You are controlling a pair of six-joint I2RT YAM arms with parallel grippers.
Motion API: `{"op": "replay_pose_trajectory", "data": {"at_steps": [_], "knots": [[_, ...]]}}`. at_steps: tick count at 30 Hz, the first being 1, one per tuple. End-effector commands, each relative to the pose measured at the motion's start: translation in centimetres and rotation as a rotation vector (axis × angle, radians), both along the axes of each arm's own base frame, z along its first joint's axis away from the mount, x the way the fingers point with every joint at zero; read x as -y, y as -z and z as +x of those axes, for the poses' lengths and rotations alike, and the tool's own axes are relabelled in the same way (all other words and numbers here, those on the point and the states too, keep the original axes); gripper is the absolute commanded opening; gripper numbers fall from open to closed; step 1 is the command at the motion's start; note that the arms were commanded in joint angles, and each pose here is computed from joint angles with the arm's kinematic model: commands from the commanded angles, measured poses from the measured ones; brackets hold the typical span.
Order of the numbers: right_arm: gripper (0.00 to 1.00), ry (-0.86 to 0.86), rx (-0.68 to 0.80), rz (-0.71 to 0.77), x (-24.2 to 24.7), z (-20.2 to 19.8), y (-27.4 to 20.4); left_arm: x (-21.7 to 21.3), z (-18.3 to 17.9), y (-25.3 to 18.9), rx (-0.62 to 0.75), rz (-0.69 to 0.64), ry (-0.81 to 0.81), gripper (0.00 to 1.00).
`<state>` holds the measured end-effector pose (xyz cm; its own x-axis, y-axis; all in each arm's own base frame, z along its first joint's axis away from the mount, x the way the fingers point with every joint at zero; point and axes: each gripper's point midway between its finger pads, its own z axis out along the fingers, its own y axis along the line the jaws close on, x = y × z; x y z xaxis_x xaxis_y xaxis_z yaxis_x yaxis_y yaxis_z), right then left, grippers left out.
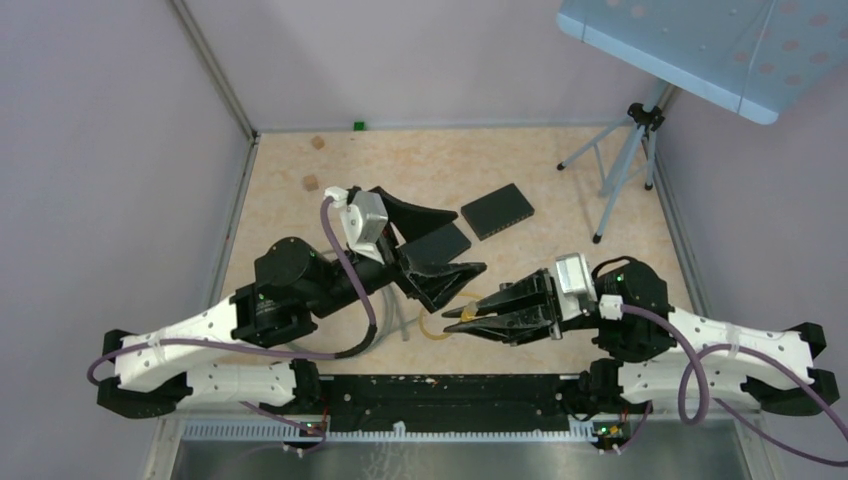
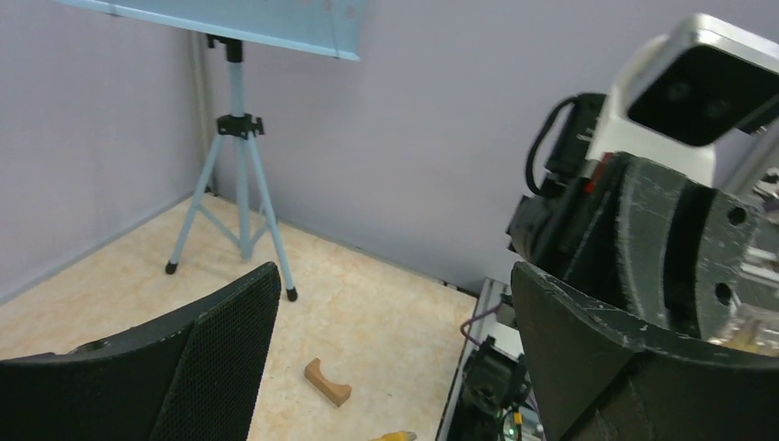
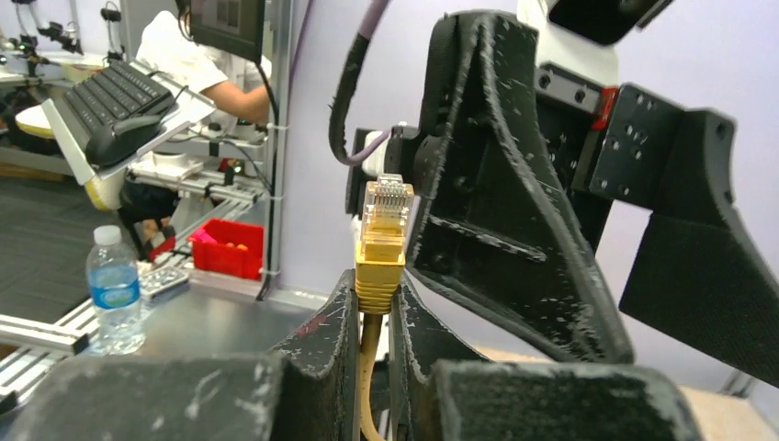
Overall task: Insert the plug into the switch port
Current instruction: Adjust the connector.
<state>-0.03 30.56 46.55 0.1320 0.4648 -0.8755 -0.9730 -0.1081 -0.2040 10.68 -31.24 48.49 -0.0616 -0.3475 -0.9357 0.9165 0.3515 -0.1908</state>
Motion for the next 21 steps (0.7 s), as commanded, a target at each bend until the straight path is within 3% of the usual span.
{"op": "replay_pose_trajectory", "data": {"at_steps": [1,12,21], "knots": [[0.0,-0.063,-0.067,0.009,0.4,-1.0,-2.1,0.7,-3.1,-0.8,0.094,0.005,0.17,0.99],[0.0,-0.033,-0.104,-0.04,-0.5,-0.2,-1.4,0.6,-4.4,-1.1,0.143,-0.005,0.235,0.99],[0.0,0.011,0.036,-0.223,1.0,-0.3,2.5,-5.5,-5.3,-3.1,0.264,-0.112,0.168,0.99]]}}
